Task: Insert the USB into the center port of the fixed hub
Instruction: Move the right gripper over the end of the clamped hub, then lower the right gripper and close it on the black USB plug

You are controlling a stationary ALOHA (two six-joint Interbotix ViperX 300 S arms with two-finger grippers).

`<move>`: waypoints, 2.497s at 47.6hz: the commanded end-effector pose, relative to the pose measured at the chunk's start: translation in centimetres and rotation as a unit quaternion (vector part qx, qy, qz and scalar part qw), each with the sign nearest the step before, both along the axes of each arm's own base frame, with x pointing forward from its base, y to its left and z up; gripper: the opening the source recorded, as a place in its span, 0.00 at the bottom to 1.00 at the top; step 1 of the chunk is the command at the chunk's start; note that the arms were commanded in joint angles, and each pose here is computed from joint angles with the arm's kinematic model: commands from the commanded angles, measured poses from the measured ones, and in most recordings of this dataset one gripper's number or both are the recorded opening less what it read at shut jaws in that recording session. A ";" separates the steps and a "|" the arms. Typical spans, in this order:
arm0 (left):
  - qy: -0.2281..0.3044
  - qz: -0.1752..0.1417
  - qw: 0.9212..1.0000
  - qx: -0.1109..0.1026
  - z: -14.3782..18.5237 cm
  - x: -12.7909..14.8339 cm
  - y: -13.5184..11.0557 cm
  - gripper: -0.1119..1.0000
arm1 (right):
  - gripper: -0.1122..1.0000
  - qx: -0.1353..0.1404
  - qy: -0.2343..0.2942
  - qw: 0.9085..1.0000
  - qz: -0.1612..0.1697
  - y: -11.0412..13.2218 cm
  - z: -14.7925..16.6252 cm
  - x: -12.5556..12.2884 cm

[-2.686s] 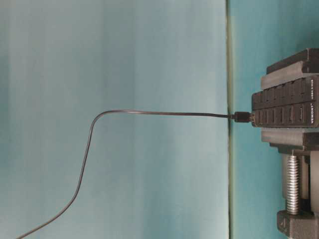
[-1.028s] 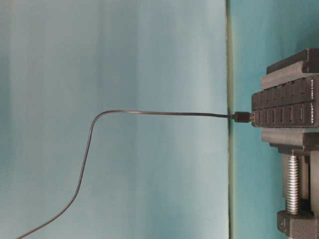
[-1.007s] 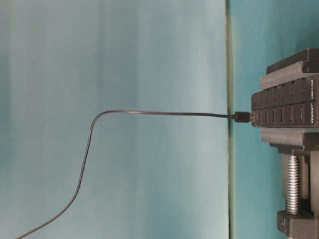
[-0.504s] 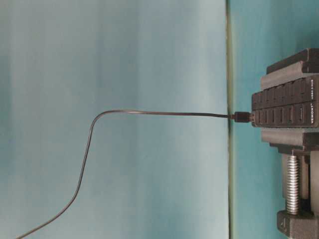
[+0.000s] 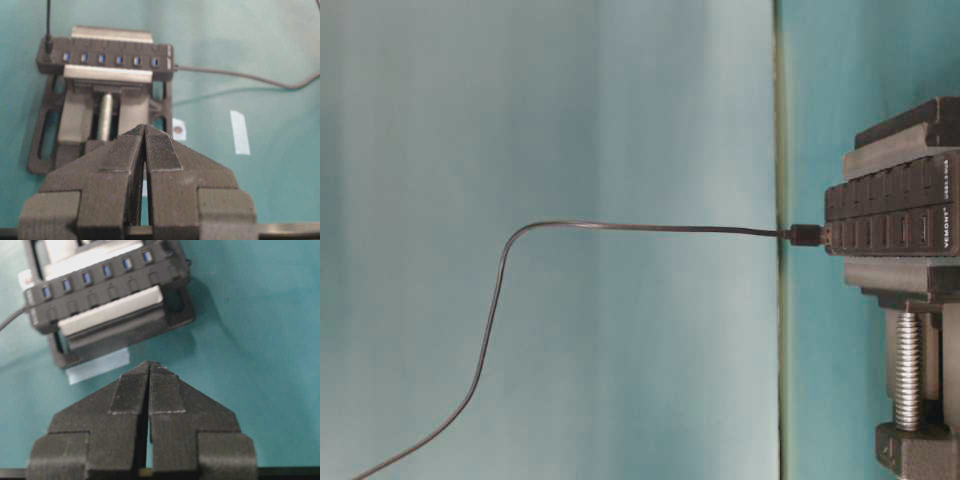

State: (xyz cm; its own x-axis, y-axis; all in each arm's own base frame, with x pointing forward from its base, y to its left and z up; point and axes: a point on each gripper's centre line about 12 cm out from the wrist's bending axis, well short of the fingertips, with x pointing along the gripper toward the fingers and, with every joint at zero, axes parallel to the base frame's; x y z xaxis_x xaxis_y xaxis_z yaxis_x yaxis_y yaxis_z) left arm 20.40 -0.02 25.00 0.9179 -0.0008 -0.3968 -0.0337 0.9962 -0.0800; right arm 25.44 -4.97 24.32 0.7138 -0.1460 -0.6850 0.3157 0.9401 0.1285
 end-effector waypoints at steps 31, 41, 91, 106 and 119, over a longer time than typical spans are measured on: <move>0.006 -0.001 1.000 -0.001 0.7 0.1 -0.1 0.11 | 0.10 -0.057 0.043 0.996 0.051 -1.9 -1.4 5.7; 0.003 -0.001 1.000 -0.001 0.8 0.1 -0.1 0.11 | 0.10 -0.067 0.067 0.993 0.068 -2.4 -2.9 7.6; 0.005 0.000 1.000 -0.002 0.6 0.0 -0.1 0.11 | 0.11 -0.079 0.060 0.992 0.078 -3.4 -4.2 11.9; 0.002 0.000 1.000 -0.002 0.7 -0.1 -0.1 0.11 | 0.50 -0.086 0.036 0.992 0.079 -3.3 -4.6 12.4; 0.001 0.000 1.000 -0.002 0.7 -0.2 0.0 0.11 | 0.85 -0.086 0.032 0.993 0.079 -3.4 -5.4 13.1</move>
